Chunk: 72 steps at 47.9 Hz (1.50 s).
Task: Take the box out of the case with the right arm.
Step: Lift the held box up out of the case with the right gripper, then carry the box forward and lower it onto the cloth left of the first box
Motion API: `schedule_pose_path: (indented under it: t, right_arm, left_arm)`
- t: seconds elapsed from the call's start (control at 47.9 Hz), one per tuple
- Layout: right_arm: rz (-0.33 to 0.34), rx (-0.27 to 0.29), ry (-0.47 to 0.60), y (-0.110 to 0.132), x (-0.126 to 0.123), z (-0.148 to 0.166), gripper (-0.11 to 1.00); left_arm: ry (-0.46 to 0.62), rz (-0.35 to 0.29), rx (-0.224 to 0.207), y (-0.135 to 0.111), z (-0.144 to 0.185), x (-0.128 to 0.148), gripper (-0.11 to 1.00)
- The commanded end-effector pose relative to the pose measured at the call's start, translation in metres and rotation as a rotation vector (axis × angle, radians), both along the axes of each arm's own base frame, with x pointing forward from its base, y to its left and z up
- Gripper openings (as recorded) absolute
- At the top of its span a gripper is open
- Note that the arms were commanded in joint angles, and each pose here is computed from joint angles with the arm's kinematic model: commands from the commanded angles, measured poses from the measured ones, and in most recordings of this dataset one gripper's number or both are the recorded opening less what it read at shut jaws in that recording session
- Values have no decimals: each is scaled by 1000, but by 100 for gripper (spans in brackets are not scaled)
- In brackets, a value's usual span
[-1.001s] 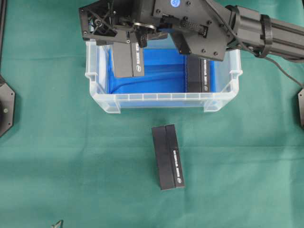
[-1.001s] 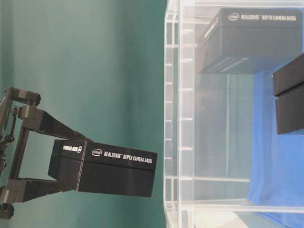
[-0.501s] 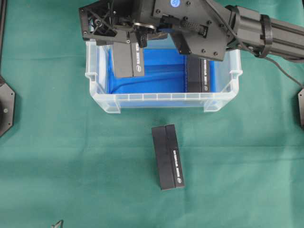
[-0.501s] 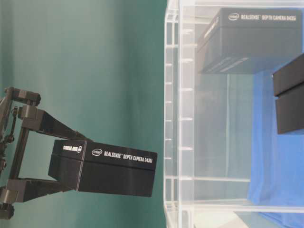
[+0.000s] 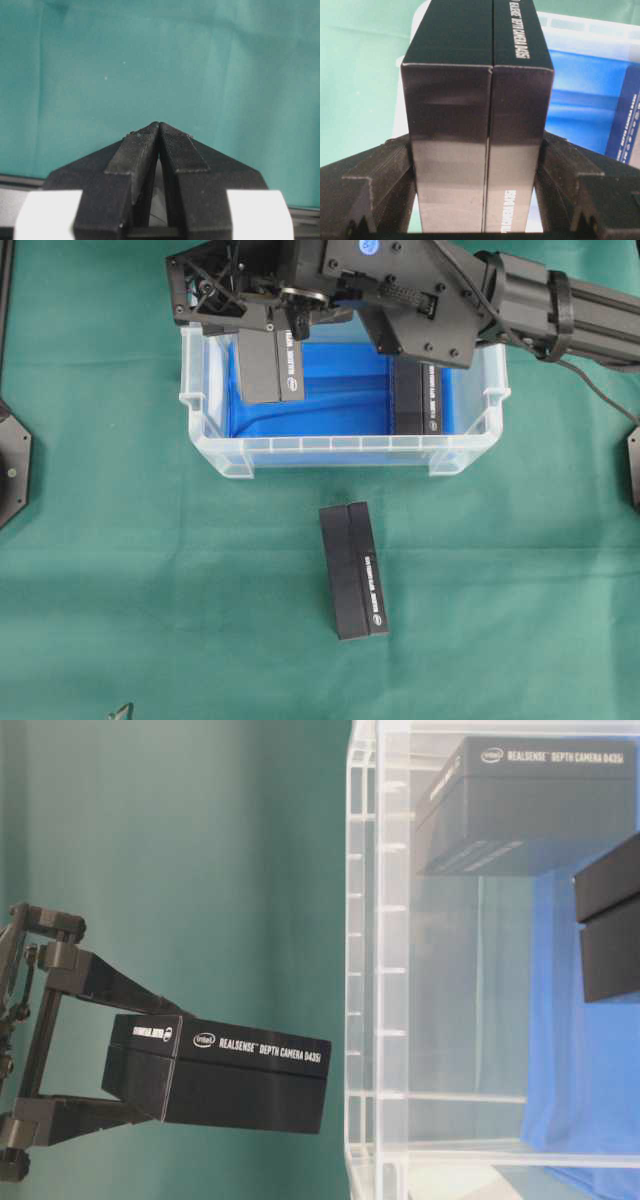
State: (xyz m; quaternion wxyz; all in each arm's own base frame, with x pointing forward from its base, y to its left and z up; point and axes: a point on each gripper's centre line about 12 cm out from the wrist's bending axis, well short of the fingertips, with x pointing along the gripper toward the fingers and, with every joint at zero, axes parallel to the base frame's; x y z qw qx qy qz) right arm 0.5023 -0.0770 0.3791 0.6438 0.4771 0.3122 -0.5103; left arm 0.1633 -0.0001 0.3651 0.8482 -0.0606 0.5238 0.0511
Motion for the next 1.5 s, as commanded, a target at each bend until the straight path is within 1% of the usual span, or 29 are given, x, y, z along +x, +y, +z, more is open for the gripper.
schedule_pose_path:
  t: [0.0, 0.668, 0.772, 0.981, 1.148, 1.481]
  right_arm:
    - [1, -16, -94, 2, -18, 41, 67]
    - [-1, -15, -93, 2, -18, 41, 67]
    - [3, -13, -94, 6, -18, 41, 67]
    - [14, -3, -88, 21, -17, 41, 67]
    - [8, 19, -67, 42, -19, 39, 67]
    - [18, 55, -89, 91, -19, 38, 67]
  left_arm:
    - [-15, 3, 3, 1, 5, 1, 2]
    - [-15, 4, 3, 1, 5, 1, 2]
    - [-15, 2, 2, 1, 5, 1, 2]
    - [-14, 1, 3, 1, 5, 2, 2]
    - [-15, 4, 3, 1, 5, 1, 2]
    - [-14, 5, 2, 1, 5, 2, 2]
